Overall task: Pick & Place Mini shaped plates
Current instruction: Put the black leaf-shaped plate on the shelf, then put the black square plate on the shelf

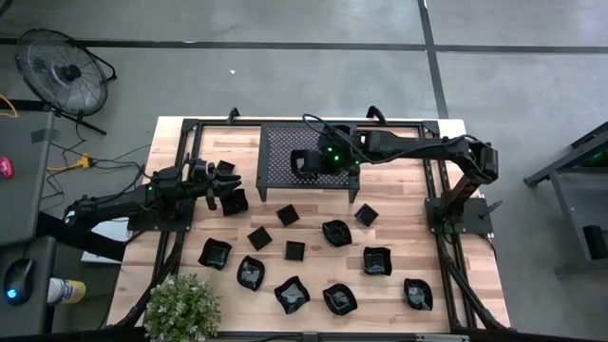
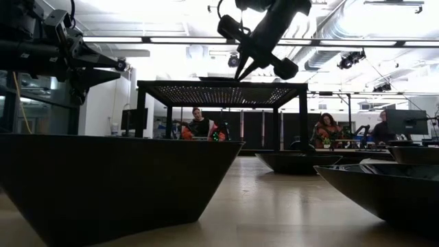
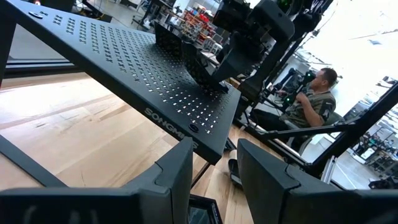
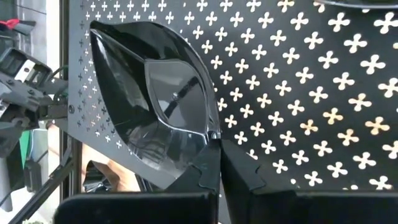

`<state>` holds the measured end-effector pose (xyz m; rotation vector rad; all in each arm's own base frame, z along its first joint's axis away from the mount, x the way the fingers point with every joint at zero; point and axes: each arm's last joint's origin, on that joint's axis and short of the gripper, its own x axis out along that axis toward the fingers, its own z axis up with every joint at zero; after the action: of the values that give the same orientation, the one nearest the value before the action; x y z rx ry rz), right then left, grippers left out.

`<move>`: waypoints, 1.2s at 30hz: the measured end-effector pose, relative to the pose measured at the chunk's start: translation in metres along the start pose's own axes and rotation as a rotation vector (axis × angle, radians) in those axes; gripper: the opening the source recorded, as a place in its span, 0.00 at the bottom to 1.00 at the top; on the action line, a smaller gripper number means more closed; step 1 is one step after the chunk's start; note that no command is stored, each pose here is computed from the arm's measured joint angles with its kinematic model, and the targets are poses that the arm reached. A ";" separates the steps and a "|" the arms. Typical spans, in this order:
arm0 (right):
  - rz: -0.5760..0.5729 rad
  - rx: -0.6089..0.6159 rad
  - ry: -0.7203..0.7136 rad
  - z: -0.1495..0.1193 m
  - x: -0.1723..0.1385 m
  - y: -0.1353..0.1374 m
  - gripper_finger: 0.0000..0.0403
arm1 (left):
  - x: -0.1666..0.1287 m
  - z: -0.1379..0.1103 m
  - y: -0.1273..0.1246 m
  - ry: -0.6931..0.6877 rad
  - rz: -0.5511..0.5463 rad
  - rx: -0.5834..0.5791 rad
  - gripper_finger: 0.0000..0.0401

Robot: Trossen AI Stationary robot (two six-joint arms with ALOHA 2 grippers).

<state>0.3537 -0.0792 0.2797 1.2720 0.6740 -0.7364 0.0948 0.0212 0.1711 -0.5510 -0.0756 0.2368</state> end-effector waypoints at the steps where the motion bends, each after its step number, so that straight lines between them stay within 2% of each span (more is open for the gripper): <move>1: 0.000 0.001 0.002 0.000 0.000 0.000 0.01 | 0.000 0.000 0.000 0.000 0.000 0.000 0.31; 14: -0.018 -0.018 0.009 0.002 0.000 -0.003 0.15 | 0.000 0.000 0.000 0.000 0.000 0.000 0.31; 26: 0.004 -0.083 0.008 0.002 -0.008 -0.001 0.20 | 0.000 0.000 0.000 0.000 0.000 0.000 0.31; 36: 0.009 -0.138 -0.037 -0.004 -0.040 -0.002 0.29 | 0.000 0.000 0.000 0.000 0.000 0.000 0.31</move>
<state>0.3285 -0.0711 0.3093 1.1318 0.6775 -0.6926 0.0948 0.0212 0.1711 -0.5508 -0.0756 0.2367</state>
